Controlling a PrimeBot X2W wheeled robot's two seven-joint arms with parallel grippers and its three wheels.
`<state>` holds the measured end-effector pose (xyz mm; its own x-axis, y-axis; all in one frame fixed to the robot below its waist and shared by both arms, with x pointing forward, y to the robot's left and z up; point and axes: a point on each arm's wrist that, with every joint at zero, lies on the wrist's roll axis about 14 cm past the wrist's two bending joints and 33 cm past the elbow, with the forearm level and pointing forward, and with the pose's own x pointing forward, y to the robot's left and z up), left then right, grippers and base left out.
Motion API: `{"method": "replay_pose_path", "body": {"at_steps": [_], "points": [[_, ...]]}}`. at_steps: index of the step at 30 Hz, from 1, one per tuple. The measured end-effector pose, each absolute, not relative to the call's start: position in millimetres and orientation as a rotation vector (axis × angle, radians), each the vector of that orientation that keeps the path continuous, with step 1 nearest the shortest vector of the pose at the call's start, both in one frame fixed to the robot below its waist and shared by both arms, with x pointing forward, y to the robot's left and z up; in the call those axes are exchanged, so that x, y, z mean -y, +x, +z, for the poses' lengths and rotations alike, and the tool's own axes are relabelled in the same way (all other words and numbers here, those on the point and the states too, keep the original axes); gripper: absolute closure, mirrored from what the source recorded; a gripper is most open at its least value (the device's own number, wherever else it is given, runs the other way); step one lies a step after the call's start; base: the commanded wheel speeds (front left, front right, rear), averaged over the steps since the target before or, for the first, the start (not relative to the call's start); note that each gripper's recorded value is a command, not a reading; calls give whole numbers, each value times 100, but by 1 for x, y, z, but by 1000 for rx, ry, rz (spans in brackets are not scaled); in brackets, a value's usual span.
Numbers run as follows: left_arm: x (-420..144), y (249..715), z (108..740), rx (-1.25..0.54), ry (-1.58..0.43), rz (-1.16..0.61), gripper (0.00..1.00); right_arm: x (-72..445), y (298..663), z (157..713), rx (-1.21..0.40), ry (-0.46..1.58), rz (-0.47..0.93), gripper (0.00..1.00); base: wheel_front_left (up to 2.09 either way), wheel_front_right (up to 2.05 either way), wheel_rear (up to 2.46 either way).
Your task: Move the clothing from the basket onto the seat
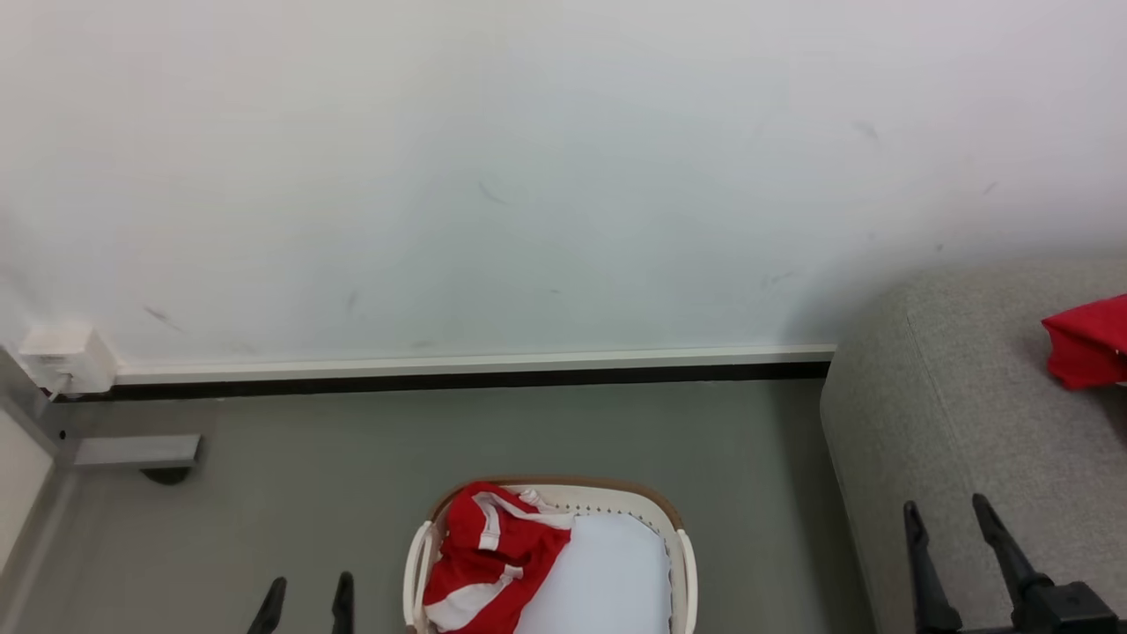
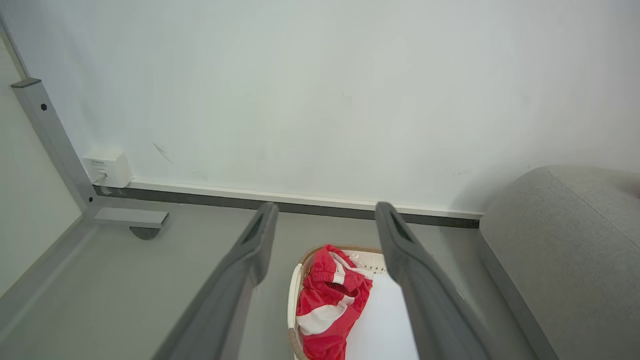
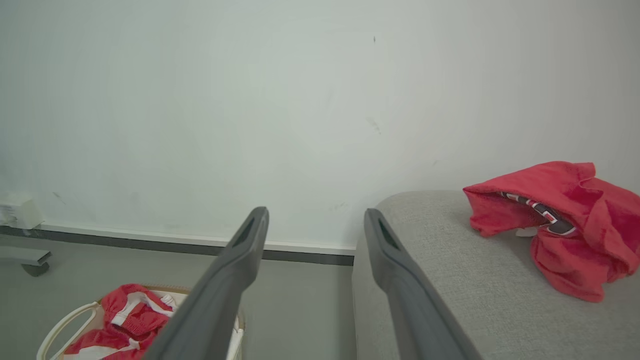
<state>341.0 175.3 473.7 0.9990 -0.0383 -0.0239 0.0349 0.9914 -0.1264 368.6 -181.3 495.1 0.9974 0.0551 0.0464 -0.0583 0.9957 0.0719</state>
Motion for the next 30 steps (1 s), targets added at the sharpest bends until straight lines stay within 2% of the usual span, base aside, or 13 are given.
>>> {"method": "replay_pose_path", "body": {"at_steps": [8, 20, 30], "points": [[-188, 328, 470, -28, -126, -2, 0, 159, 361, 487, 17, 99, 119, 0, 0, 0, 0], [-191, 328, 468, -31, -134, 7, 0, 158, 360, 481, 0, 105, 120, 0, 0, 0, 0], [-161, 348, 458, -69, -136, -92, 0, 164, 364, 476, -16, 99, 102, 0, 0, 0, 0]]}}
